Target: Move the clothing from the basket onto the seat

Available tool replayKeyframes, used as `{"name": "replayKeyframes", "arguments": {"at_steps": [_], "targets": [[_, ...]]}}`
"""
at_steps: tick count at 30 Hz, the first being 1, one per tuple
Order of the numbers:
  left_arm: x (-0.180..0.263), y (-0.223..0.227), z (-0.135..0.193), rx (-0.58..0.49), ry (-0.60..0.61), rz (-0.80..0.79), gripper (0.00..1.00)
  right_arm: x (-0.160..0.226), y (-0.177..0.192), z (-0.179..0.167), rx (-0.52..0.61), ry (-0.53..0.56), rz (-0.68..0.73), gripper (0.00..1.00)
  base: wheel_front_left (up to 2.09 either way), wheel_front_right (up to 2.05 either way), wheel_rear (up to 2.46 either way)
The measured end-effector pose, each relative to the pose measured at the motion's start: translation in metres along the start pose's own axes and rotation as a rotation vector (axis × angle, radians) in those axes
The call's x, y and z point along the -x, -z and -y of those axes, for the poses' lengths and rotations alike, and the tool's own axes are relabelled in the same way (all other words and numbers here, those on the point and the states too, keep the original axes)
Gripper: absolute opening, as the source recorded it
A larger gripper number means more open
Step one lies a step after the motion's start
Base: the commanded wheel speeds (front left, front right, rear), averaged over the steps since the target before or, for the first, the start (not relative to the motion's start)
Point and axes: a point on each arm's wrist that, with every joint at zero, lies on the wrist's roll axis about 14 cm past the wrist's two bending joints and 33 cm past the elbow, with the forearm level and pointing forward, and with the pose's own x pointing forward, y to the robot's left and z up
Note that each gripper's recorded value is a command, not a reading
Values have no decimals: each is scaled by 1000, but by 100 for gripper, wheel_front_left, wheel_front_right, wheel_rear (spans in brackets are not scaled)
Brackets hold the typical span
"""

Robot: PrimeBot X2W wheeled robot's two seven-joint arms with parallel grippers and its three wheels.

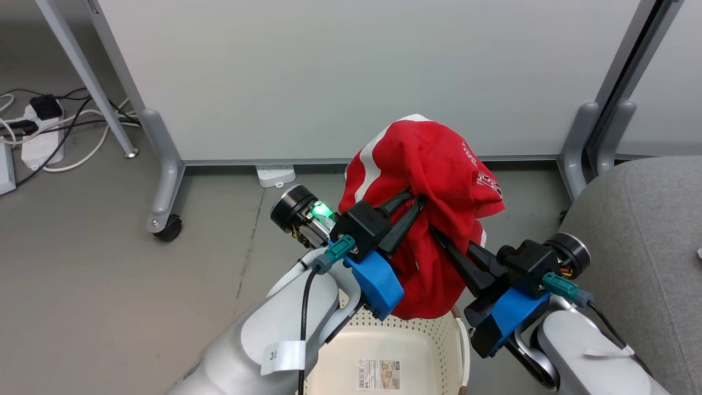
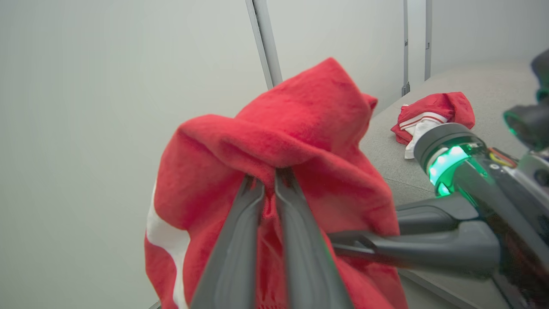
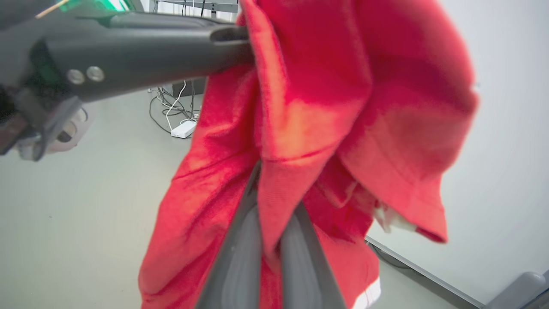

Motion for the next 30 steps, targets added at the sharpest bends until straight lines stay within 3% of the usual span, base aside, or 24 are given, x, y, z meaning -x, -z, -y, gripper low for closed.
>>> {"name": "replayKeyframes", "arguments": {"at_steps": [1, 2, 18, 30], "targets": [[0, 0, -1, 1, -3, -1, 25, 0, 0, 0, 0, 0, 1, 0, 0, 0, 0], [0, 0, -2, 1, -6, 0, 100, 0, 0, 0, -1, 0, 1, 0, 0, 0, 0], [-11, 5, 1, 6, 11, -1, 100, 7, 1, 22, -10, 71, 8, 0, 0, 0, 0], [-43, 21, 30, 43, 130, -6, 100, 42, 0, 93, 0, 301, 26, 0, 0, 0, 0]]}}
